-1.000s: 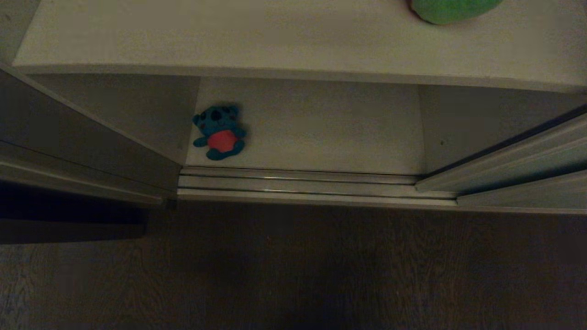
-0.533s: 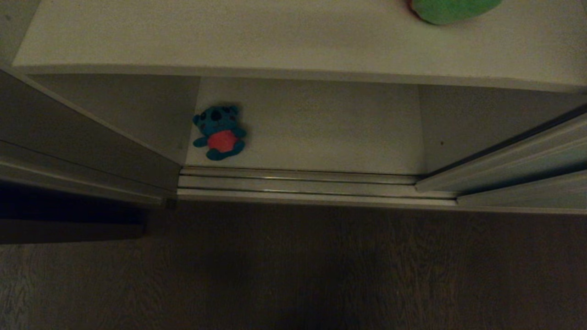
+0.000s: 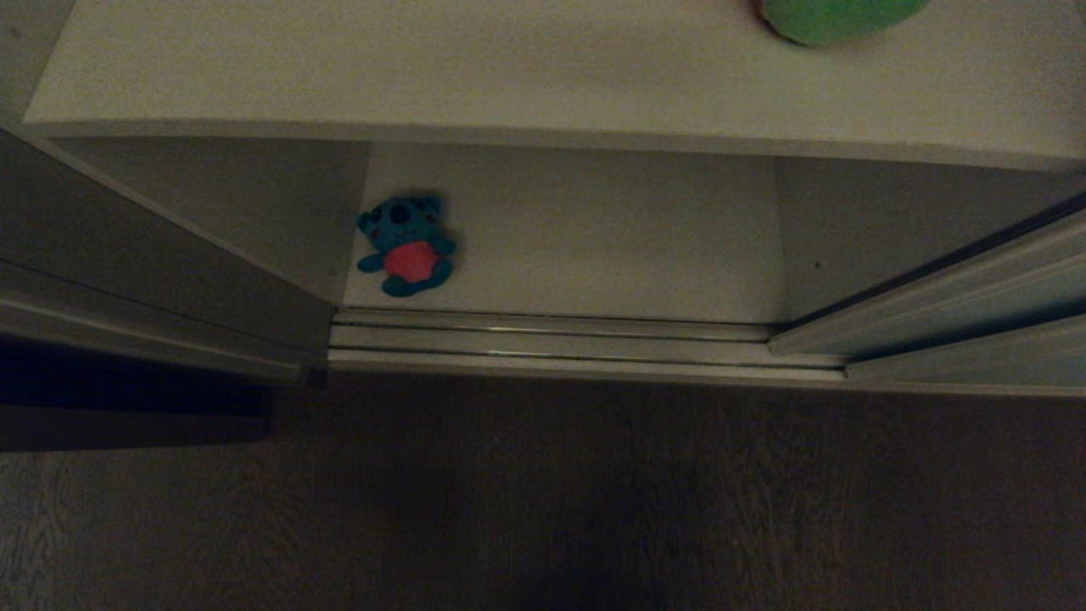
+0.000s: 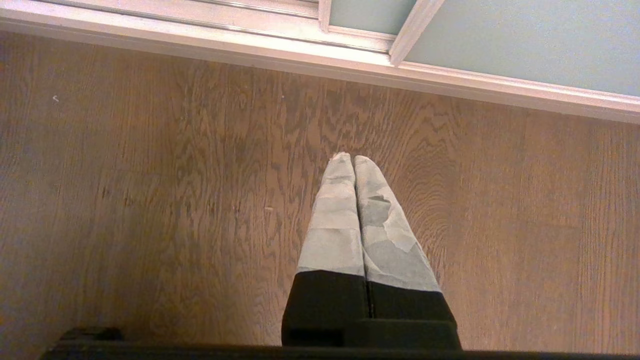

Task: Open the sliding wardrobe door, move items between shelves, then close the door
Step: Place the green doll on the lower shelf

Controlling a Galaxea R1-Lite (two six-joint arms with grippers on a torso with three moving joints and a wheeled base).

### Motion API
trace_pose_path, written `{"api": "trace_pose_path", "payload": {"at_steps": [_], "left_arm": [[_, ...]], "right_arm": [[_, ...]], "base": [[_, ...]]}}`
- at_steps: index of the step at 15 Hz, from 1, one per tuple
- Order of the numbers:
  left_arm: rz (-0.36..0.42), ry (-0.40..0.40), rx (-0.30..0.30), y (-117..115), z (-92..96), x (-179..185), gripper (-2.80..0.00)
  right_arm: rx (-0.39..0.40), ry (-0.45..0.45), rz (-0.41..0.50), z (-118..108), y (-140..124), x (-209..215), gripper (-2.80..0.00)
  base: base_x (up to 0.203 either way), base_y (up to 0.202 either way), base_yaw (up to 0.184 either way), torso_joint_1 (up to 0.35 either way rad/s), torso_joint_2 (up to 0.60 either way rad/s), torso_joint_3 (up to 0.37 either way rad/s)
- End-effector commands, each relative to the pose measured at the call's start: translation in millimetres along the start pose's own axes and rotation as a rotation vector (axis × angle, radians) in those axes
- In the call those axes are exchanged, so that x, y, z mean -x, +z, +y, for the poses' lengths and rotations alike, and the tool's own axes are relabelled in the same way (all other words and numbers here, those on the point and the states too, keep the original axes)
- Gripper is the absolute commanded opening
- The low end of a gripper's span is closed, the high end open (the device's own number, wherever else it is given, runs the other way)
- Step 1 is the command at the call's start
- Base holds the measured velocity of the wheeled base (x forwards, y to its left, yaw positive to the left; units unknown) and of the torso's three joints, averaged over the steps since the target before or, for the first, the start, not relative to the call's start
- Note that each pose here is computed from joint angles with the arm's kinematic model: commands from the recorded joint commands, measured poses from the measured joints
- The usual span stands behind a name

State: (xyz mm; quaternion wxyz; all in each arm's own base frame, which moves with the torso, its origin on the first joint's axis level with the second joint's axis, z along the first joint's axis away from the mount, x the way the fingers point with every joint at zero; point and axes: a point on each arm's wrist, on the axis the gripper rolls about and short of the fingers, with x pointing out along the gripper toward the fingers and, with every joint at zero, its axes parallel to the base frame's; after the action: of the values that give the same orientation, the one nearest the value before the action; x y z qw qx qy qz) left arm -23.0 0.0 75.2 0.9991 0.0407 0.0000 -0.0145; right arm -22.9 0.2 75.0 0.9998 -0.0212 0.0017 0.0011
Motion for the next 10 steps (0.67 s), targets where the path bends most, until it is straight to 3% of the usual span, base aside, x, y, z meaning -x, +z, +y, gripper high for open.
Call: {"api": "trace_pose_path", "payload": {"at_steps": [1,4,10], "left_arm": [[0.005,-0.002,0.001,0.1,0.0,-0.4,-2.80],[0.005,-0.001,0.009,0.2,0.0,-0.5,-2.80],[0.005,-0.001,0.012,0.5,0.0,-0.4,-2.80]], "right_arm": [[0.002,0.001,0.001,0.0,-0.4,-0.1,-2.80],[0.001,0.001,0.001,0.0,-0.4,-0.1,-2.80],[0.001,0.001,0.001,0.0,-0.4,-0.1,-2.80]], "base": [[0.000,0.000,0.000,0.000,0.00,0.000],[0.000,0.000,0.000,0.002,0.00,0.055],[0.000,0.000,0.000,0.005,0.00,0.186]]}}
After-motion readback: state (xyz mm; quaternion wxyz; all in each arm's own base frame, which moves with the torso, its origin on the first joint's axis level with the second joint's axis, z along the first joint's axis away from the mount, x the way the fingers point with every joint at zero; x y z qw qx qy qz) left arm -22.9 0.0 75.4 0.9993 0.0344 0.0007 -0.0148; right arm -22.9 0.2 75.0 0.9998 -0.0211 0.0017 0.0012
